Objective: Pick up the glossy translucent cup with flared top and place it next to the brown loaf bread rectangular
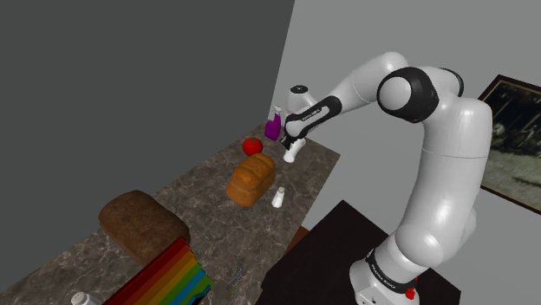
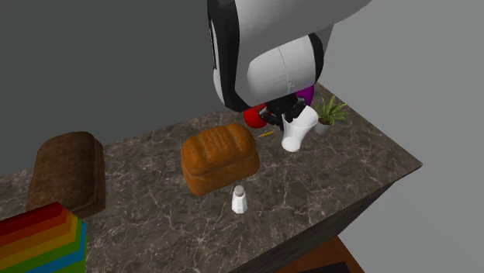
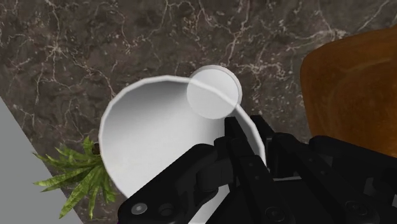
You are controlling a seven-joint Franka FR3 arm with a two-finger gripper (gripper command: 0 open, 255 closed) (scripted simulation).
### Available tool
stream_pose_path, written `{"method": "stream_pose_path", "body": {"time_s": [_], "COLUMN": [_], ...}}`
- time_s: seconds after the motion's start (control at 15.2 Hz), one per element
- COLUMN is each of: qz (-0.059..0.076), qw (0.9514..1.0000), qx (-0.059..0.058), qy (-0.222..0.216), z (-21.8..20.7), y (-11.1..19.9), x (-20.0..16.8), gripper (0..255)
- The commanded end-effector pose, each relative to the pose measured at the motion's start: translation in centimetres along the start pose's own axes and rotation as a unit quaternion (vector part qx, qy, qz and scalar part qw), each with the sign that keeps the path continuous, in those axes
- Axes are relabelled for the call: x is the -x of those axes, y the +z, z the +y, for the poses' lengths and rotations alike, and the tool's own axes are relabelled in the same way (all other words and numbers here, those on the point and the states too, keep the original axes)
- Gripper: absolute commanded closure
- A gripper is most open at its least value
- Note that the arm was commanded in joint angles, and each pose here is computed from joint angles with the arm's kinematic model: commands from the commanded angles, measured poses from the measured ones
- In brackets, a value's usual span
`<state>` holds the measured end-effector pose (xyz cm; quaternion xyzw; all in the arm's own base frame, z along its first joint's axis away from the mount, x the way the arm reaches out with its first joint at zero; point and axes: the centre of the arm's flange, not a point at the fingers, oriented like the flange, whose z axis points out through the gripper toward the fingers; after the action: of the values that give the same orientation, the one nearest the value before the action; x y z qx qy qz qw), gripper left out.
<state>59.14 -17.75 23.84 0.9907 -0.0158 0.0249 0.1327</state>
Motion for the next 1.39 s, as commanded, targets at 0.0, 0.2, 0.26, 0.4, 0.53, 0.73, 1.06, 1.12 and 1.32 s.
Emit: {"method": "stream_pose_path", "body": {"time_s": [0.0, 0.2, 0.26, 0.4, 0.53, 0.73, 1.06, 1.12, 1.32], "qz": [0.0, 0.0, 0.0, 0.0, 0.0, 0.0, 0.0, 0.0, 0.0], "qw": [1.0, 1.0, 1.0, 1.0, 1.0, 1.0, 1.0, 1.0, 1.0], "qx": [0.0, 0.0, 0.0, 0.0, 0.0, 0.0, 0.0, 0.0, 0.0], "qy": [0.0, 0.0, 0.0, 0.0, 0.0, 0.0, 0.0, 0.0, 0.0], "z": [0.3, 0.7, 0.8, 1.1, 1.4, 1.8, 2.5, 2.6, 0.2], "y": [-1.1, -2.6, -3.1, -4.1, -5.1, -6.7, -9.2, -9.7, -10.8], "x": [-0.1, -0.2, -0.2, -0.3, -0.4, -0.4, -0.6, -0.6, -0.9], "gripper": [255, 255, 255, 255, 255, 255, 255, 255, 255]}}
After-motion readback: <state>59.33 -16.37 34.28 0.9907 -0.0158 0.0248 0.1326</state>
